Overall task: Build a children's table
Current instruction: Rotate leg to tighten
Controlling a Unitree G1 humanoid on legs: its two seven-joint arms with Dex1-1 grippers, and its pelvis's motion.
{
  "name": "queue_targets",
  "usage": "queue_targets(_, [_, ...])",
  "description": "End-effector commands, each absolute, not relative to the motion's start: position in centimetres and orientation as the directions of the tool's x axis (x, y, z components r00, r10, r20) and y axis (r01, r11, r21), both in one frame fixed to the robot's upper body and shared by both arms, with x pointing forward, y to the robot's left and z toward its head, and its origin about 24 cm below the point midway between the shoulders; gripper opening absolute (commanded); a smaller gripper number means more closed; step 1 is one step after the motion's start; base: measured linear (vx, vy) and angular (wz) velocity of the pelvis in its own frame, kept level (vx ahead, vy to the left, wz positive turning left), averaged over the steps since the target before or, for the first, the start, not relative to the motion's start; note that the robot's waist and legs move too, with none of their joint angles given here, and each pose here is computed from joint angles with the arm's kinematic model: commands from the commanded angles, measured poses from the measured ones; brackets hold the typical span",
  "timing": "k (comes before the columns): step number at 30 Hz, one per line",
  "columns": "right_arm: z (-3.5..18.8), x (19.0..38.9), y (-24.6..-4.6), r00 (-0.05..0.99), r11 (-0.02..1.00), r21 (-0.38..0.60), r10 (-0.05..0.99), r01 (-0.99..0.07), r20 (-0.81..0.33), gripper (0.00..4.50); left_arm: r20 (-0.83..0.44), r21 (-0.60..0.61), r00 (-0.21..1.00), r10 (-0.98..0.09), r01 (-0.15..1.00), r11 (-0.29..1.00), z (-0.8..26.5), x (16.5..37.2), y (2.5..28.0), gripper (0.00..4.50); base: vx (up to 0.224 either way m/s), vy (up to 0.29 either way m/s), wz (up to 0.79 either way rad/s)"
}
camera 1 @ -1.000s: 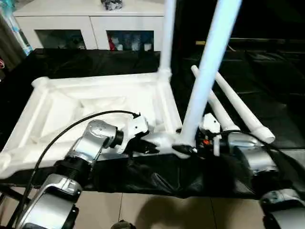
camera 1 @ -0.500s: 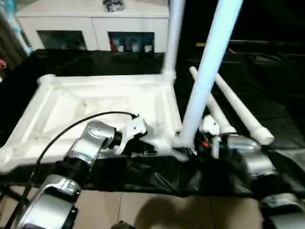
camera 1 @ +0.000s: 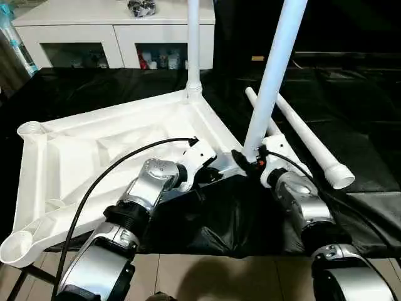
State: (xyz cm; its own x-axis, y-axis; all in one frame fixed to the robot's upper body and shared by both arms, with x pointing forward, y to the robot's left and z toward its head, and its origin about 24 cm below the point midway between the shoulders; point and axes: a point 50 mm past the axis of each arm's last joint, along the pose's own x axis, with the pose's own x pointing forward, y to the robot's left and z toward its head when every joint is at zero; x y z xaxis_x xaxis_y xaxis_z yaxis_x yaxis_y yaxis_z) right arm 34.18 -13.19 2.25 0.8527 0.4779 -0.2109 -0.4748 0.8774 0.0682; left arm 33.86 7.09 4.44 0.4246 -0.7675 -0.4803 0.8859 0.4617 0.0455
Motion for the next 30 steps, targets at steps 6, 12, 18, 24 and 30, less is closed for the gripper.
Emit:
queue_targets(6, [0.5,33.1,-11.4,0.808,0.848,0.056,0.52,-0.527,-0.277,3.95,-0.39,0.094,0.423,-0.818,0.902,0.422,6.0,34.0,4.8,0.0,0.0,0.0,0.0])
queue_targets(12, [2.9,32.5,-15.4,0.809,0.82,-0.037,0.555,-0.571,-0.191,3.95,-0.386,0.141,0.445,-0.808,0.894,0.425,6.1,34.2,4.8,0.0,0.0,0.0,0.0])
queue_targets(18, [4.9,31.0,-19.0,0.779,0.777,-0.097,0.602,-0.622,-0.175,3.97,-0.36,0.147,0.444,-0.82,0.895,0.42,6.3,34.2,4.9,0.28,0.0,0.0,0.0])
queue_targets(24, [5.9,29.1,-20.4,0.693,0.696,-0.077,0.687,-0.714,-0.22,3.99,-0.307,0.134,0.458,-0.834,0.889,0.439,7.4,34.5,5.8,0.78,0.0,0.0,0.0])
queue_targets(30, [4.8,28.3,-18.6,0.609,0.629,-0.036,0.735,-0.777,-0.298,3.99,-0.262,0.196,0.596,-0.759,0.803,0.563,9.9,36.1,8.7,0.78,0.0,0.0,0.0])
